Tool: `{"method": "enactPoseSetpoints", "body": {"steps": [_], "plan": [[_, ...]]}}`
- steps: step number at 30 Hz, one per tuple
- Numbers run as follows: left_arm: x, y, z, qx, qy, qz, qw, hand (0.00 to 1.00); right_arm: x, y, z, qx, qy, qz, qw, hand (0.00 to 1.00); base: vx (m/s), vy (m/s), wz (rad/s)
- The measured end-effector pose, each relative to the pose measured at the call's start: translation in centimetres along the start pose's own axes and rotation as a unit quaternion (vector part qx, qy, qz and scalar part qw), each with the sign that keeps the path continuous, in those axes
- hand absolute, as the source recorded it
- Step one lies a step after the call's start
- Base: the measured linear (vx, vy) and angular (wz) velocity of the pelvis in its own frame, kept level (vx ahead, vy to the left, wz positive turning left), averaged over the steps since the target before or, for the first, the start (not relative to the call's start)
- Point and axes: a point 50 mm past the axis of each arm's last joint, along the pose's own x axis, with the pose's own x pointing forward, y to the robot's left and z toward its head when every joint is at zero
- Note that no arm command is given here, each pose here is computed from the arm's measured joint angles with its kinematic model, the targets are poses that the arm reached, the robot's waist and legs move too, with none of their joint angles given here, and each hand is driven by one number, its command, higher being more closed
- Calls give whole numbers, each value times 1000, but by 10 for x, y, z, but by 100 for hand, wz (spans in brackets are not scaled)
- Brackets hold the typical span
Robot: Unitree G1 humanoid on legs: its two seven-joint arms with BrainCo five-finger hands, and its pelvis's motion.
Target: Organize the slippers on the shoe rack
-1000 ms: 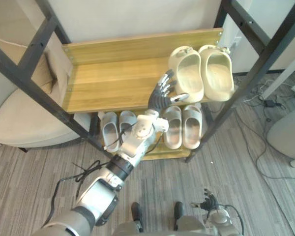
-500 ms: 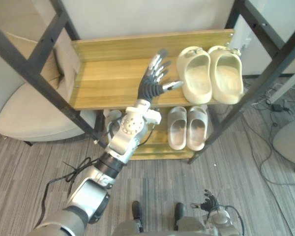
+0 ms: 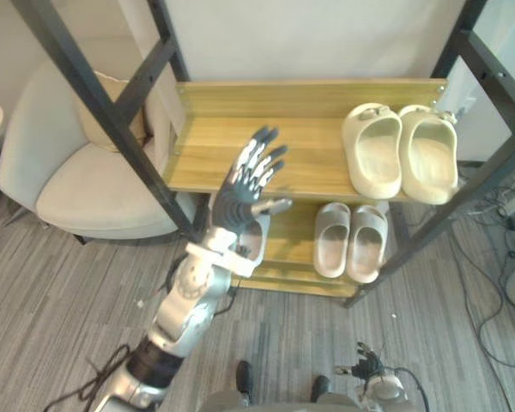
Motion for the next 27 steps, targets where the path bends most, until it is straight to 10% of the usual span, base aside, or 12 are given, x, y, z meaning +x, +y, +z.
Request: {"method": "enactPoseSetpoints", "body": {"steps": [14, 27], "plan": [[-132, 44, -90, -36, 260, 202, 943, 0, -5, 2, -22, -23, 33, 7, 999, 0, -7, -12, 9], [-249, 77, -164, 67, 538, 331, 773, 0, -5, 16, -14, -10, 22, 22, 999, 0, -1, -2, 0]]}}
